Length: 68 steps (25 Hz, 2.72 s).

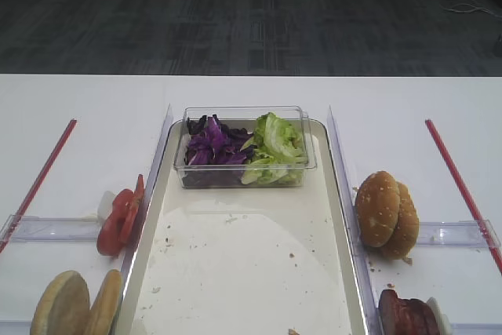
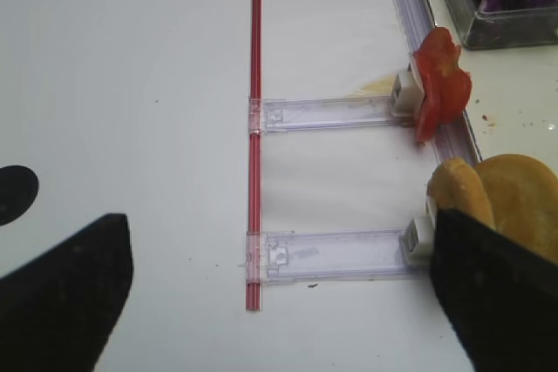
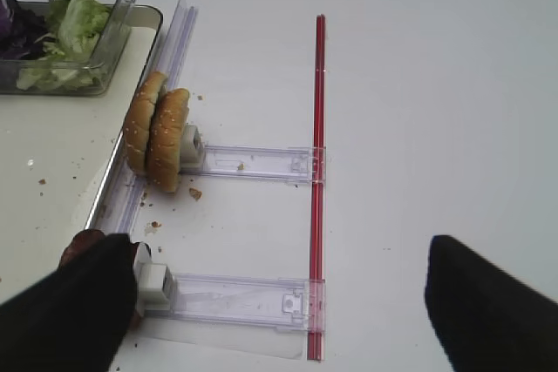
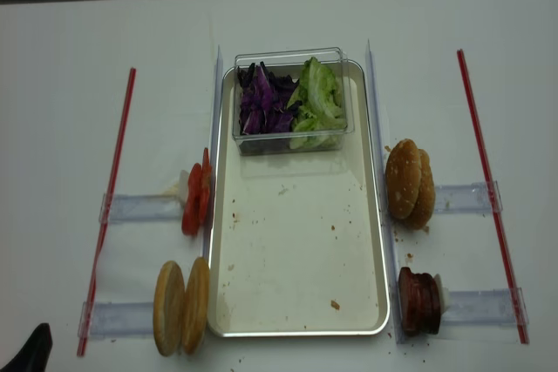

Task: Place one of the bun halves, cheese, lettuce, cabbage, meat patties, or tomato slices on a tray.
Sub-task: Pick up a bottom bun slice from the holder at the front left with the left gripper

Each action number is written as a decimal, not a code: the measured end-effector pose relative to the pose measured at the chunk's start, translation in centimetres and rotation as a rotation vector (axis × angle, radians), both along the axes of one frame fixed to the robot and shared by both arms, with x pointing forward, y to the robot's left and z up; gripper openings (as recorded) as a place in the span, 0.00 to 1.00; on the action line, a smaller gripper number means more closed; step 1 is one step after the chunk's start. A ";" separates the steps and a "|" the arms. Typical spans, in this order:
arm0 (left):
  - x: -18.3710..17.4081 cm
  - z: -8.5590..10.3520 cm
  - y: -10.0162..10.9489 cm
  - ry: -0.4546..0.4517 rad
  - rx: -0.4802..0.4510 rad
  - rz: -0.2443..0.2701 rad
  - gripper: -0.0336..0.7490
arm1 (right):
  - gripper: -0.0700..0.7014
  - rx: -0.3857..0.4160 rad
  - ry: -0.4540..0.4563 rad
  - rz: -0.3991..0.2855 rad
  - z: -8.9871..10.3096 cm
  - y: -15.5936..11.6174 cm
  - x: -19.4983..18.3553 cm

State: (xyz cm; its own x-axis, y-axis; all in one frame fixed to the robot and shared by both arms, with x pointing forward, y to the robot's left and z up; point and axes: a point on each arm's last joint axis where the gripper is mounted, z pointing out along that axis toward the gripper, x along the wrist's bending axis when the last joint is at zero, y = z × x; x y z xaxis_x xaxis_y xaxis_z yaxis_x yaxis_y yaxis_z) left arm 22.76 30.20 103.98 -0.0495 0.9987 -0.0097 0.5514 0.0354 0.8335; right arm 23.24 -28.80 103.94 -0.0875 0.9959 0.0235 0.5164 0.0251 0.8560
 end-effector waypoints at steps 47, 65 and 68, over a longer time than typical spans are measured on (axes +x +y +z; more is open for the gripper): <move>4.9 0.9 0.2 0.415 -0.066 0.056 0.68 | 0.95 0.002 -0.002 -0.001 0.0 0.0 0.0; 8.7 -0.5 0.1 0.654 -0.089 0.052 0.68 | 0.95 0.002 -0.002 -0.001 0.0 0.0 0.0; 9.1 -0.8 0.1 0.687 -0.079 0.039 0.67 | 0.95 0.002 -0.002 -0.001 0.0 0.0 0.0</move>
